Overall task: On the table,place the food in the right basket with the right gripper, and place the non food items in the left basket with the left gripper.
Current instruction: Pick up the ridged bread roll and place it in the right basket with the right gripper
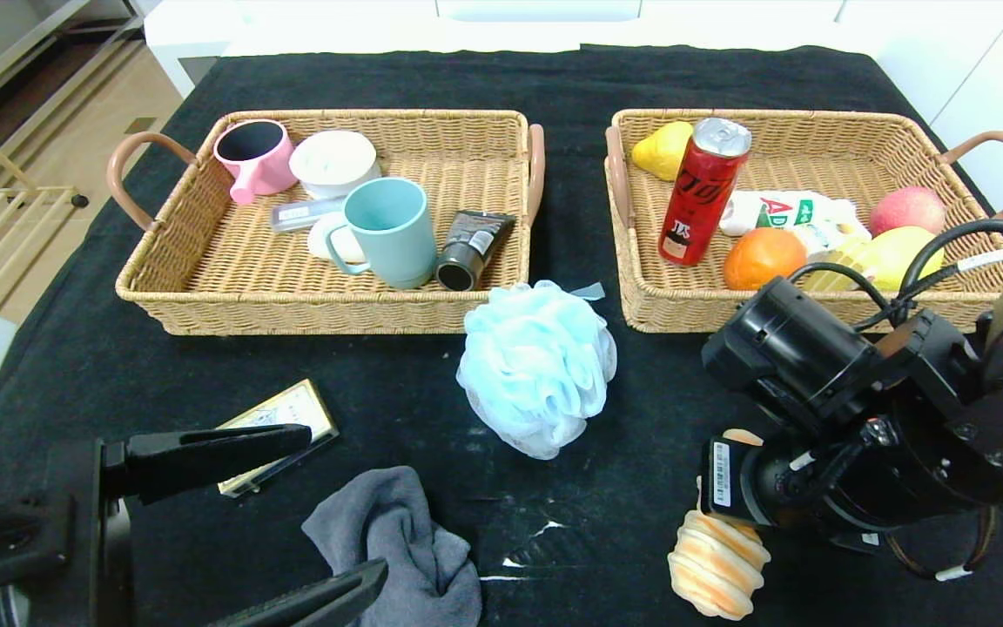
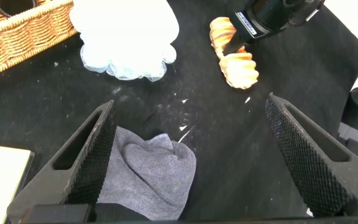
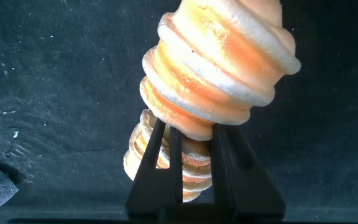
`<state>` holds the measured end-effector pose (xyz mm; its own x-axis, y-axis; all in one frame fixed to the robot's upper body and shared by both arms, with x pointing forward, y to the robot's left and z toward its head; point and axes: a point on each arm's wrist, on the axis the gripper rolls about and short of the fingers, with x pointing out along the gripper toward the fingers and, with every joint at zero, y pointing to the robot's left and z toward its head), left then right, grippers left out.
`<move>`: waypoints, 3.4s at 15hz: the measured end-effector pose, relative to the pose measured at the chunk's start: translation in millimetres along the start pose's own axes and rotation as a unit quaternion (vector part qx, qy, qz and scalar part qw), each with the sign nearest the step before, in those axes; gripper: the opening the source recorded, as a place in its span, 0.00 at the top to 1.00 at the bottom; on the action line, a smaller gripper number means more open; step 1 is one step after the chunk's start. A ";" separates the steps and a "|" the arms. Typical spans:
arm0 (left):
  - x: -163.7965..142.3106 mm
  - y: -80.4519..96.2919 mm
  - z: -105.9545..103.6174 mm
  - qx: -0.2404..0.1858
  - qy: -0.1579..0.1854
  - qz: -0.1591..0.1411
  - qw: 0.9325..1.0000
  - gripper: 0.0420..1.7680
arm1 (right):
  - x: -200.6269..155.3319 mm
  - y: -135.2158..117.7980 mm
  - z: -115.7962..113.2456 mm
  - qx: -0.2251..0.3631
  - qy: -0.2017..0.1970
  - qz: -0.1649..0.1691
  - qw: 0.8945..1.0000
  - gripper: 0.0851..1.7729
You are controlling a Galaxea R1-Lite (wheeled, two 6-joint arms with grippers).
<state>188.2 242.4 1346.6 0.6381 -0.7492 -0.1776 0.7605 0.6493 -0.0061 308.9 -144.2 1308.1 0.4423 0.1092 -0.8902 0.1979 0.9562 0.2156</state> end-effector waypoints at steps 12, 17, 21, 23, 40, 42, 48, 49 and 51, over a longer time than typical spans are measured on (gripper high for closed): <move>1.2 0.1 -1.4 0.001 0.004 0.000 1.000 0.03 | -20.5 -6.4 -0.6 0.001 -0.004 0.010 1.000 0.85; 1.3 0.1 -2.0 0.002 0.005 0.000 1.000 0.03 | -38.2 -12.8 -0.4 -0.015 -0.016 0.021 1.000 0.85; 0.3 0.0 -1.3 0.002 0.003 0.000 1.000 0.03 | -54.5 -24.3 6.7 -0.075 -0.057 0.014 0.995 0.86; -0.4 -0.1 -0.7 0.002 0.001 0.000 1.000 0.03 | -63.0 -31.4 13.9 -0.097 -0.092 0.010 0.991 0.86; -6.5 -0.9 3.4 0.005 -0.015 -0.003 1.000 0.03 | -99.7 -38.2 84.2 -0.113 -0.395 -0.003 0.912 0.86; -6.8 -0.9 3.7 0.005 -0.016 -0.003 1.000 0.03 | -101.5 -36.7 93.9 -0.109 -0.427 0.000 0.898 0.87; -8.6 -1.2 4.7 0.006 -0.020 -0.003 1.000 0.03 | -97.3 -35.1 117.8 -0.081 -0.485 -0.019 0.871 0.87; -8.6 -1.1 4.7 0.006 -0.020 -0.002 1.000 0.03 | -98.0 -35.3 122.1 -0.074 -0.493 -0.018 0.867 0.87; -8.7 -1.2 4.7 0.007 -0.021 -0.003 1.000 0.03 | -99.0 -35.0 132.9 -0.058 -0.517 -0.014 0.854 0.87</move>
<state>182.3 247.5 1352.8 0.6385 -0.7574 -0.1366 0.7651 0.6439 0.0060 374.5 -224.5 1442.0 0.9865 -0.1553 -0.0516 0.1601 0.9814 0.1063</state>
